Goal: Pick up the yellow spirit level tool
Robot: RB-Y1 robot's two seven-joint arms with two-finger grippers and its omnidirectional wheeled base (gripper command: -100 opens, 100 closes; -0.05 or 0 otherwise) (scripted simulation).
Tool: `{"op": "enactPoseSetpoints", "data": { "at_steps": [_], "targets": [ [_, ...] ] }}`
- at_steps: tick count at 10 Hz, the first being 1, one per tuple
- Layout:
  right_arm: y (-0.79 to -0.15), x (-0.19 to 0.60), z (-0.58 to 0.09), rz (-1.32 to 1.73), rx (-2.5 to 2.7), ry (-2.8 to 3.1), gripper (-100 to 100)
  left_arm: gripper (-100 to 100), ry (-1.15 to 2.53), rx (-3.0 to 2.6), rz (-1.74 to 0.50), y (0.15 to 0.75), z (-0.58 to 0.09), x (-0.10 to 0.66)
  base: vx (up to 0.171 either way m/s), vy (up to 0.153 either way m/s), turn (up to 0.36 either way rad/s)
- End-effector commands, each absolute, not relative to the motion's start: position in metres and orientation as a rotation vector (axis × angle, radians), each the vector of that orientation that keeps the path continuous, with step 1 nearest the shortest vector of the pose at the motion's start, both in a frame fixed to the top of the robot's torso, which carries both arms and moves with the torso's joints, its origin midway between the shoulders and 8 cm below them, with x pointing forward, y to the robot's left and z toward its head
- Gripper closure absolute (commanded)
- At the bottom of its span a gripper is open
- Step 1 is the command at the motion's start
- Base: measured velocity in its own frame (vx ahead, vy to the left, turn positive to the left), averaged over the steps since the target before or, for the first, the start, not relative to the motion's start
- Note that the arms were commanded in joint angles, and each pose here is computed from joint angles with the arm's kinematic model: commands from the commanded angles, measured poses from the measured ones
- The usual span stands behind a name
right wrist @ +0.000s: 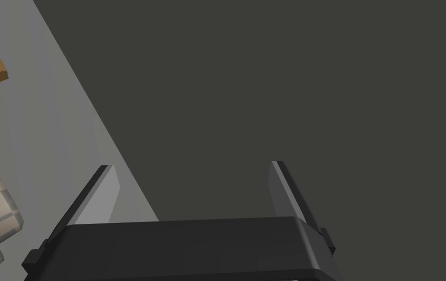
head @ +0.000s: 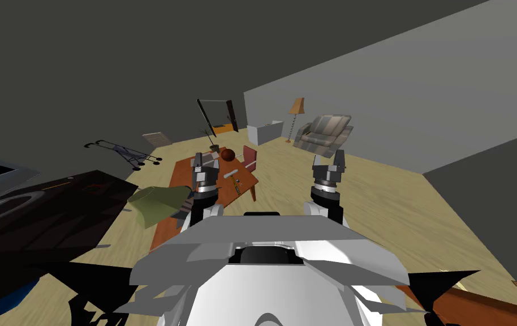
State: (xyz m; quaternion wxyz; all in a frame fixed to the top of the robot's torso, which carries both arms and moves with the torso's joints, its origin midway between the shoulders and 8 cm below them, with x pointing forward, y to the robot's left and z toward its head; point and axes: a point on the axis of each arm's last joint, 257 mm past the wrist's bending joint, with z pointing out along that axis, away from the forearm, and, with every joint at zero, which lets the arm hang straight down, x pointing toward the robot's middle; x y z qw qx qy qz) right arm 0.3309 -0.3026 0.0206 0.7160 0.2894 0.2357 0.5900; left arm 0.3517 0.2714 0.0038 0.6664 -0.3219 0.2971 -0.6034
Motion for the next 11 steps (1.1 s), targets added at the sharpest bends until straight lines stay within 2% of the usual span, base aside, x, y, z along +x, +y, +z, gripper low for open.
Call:
{"op": "enactPoseSetpoints", "data": {
  "at_steps": [1, 4, 11],
  "targets": [
    [-0.303, 0.331, 0.021, 1.306, 0.641, 0.522, 0, -100, 0.699, -0.707, -1.364, 0.268, 0.001, 0.353, 0.025, -0.031, 0.104],
    [-0.303, 0.331, 0.021, 1.306, 0.641, 0.522, 0, -100, 0.771, -0.672, -1.368, 0.261, -0.015, 0.356, 0.057, -0.113, 0.196],
    [-0.303, 0.331, 0.021, 1.306, 0.641, 0.522, 0, -100, 0.986, -0.65, -1.351, 0.247, -0.091, 0.364, 0.084, -0.196, 0.269]
  ]
}}
